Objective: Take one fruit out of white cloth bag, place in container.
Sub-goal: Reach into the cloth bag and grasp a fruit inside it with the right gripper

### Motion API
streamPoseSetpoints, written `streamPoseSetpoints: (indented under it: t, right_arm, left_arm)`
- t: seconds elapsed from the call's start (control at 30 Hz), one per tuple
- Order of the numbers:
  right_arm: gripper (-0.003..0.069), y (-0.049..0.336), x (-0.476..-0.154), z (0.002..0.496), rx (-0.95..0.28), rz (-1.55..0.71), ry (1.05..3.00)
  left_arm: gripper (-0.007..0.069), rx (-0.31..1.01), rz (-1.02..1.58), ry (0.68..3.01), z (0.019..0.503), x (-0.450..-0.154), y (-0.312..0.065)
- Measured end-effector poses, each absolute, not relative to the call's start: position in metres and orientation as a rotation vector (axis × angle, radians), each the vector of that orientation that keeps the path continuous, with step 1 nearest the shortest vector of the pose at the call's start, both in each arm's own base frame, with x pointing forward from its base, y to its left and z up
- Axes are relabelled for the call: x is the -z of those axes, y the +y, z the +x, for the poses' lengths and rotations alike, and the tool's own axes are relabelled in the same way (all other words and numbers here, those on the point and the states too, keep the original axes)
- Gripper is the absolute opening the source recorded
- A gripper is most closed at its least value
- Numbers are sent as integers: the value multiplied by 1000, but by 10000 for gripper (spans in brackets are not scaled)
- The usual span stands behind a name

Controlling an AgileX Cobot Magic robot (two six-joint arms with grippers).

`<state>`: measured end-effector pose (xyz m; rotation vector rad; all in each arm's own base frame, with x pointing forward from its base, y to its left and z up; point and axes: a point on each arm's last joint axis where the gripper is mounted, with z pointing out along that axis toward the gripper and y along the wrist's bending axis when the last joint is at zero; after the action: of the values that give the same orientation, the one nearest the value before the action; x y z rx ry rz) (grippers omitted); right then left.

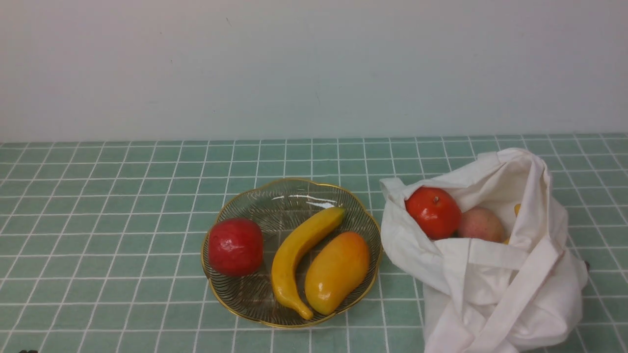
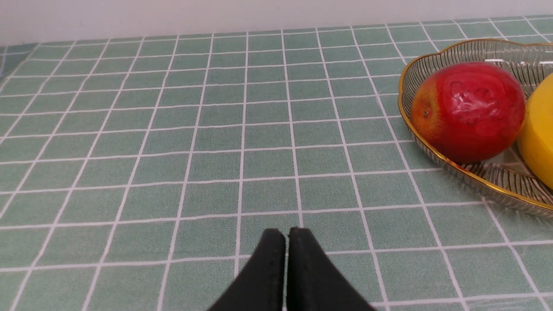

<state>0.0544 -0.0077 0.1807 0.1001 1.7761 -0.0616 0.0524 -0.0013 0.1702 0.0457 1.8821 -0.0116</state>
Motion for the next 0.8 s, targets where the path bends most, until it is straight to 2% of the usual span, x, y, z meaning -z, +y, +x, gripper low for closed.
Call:
streamPoseSetpoints:
  t: [0.8]
  right_arm:
    - [-15, -9, -181, 54, 96, 74, 1772]
  left_arm:
    - [-8, 12, 46, 1882, 52, -170, -1]
